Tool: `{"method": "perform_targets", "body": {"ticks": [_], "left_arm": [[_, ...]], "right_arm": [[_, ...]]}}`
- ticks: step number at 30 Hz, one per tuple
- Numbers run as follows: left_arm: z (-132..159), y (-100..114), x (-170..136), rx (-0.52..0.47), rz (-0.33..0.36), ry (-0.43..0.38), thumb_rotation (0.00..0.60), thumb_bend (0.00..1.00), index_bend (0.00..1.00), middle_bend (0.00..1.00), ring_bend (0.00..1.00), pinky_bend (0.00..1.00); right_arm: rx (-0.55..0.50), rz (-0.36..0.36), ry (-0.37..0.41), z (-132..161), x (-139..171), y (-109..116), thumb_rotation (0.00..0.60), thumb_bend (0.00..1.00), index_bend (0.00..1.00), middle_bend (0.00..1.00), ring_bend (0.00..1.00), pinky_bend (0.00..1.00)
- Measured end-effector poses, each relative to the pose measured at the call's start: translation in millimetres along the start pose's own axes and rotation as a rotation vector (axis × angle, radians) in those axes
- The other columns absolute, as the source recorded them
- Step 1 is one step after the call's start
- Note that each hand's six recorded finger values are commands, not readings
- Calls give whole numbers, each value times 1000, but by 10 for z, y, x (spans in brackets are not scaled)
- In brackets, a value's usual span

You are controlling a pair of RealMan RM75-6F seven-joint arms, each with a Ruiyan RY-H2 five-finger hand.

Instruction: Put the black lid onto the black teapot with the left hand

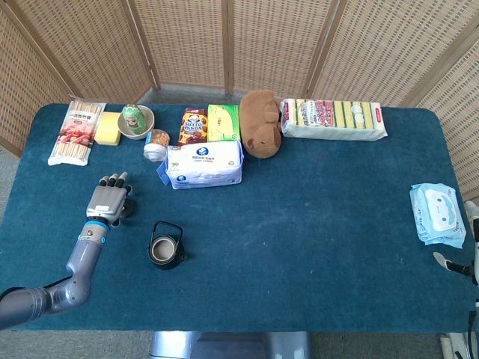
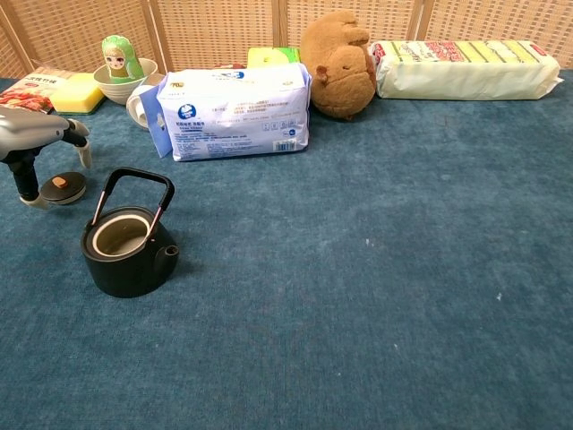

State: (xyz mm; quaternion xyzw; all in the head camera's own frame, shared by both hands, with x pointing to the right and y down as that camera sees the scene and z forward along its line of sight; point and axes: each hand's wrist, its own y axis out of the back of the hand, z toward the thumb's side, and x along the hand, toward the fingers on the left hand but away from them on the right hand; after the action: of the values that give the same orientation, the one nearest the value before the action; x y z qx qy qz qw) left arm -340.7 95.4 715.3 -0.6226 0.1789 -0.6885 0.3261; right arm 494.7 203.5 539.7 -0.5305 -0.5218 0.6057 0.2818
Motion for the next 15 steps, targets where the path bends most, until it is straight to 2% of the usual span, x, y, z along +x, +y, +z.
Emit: {"method": "perform_targets", "body": {"ticks": [15], "left_arm": [[31,-63,14,2,-10,0,600,192,339,0,0,73]], "right_arm": [[-17,4,-3,-5,4,15,600,0,36,0,0,0]]}}
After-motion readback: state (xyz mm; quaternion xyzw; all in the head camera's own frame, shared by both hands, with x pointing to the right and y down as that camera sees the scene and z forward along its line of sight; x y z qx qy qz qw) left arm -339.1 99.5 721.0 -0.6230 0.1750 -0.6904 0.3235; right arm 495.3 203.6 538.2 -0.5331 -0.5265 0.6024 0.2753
